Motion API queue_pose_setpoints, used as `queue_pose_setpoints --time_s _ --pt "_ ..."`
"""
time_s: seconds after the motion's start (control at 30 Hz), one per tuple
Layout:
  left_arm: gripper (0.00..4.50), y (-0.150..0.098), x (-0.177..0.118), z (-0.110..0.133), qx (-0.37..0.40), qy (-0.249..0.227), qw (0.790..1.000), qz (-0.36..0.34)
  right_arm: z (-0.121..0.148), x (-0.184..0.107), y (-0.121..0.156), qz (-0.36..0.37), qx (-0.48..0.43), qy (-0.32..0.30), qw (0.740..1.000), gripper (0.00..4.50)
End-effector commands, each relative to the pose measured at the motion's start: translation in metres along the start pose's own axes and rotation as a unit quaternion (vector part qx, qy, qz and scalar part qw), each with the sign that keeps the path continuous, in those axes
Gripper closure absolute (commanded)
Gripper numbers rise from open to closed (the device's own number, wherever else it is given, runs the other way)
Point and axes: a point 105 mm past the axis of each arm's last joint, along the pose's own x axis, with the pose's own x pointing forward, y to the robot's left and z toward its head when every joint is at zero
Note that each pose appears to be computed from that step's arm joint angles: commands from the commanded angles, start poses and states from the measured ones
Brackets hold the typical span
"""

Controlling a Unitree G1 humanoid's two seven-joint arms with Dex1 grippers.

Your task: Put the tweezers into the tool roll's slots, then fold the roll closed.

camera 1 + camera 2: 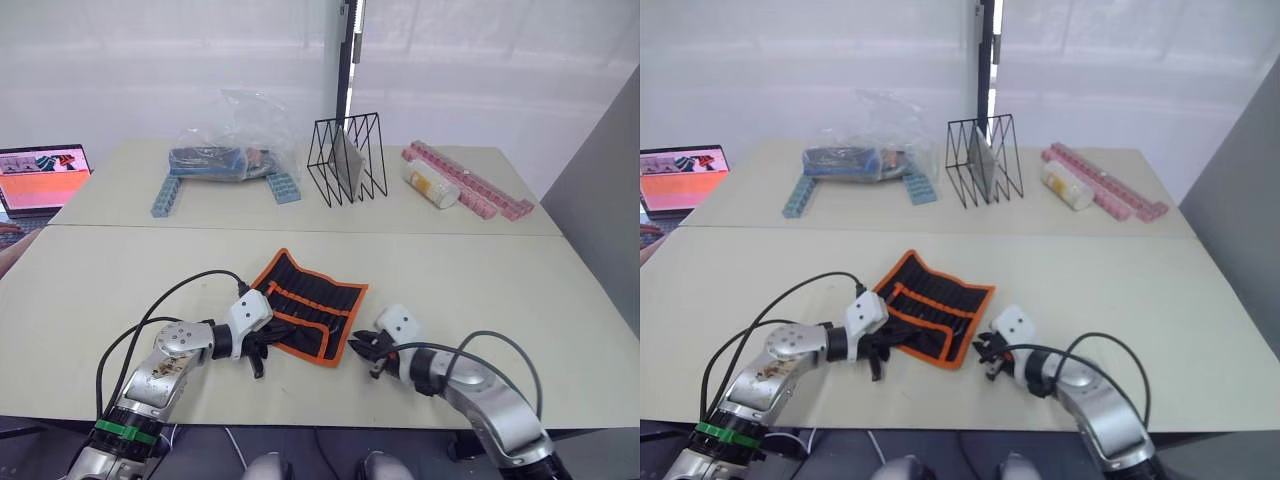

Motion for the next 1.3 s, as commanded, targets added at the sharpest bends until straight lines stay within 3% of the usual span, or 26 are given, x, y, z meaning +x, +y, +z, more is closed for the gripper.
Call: queue_pose_setpoints --time_s 0.03,0.17,0.37,0.53,0.77,1.0,1.3 --pt "4.50 -0.008 0.007 -0.009 -0.011 0.013 1.000 -0.010 -0.004 -0.015 0.009 0.023 0.073 0.009 0.997 2.38" --pt "4.50 -0.011 0.011 -0.009 -0.014 0.010 1.000 -0.012 0.006 -0.020 0.030 0.057 0.172 -0.008 0.984 2.38" --pt "4.50 -0.013 0.013 -0.006 -0.013 0.004 1.000 -0.012 0.012 -0.008 0.038 0.043 0.270 -0.007 0.962 2.38" --pt "4.50 -0.013 0.012 -0.005 -0.011 0.005 1.000 -0.012 0.012 0.002 0.040 0.025 0.305 0.006 0.952 2.38" --pt "4.50 -0.013 0.011 -0.006 -0.010 0.006 1.000 -0.010 0.025 0.010 0.047 0.037 0.354 -0.026 0.934 2.38" --pt "4.50 -0.014 0.008 0.000 -0.003 0.001 1.000 -0.011 0.027 0.010 0.033 0.007 0.358 -0.040 0.933 4.48" --pt "4.50 -0.015 -0.001 0.020 0.008 -0.016 1.000 -0.002 0.032 0.004 0.020 -0.001 0.342 -0.051 0.938 4.48"
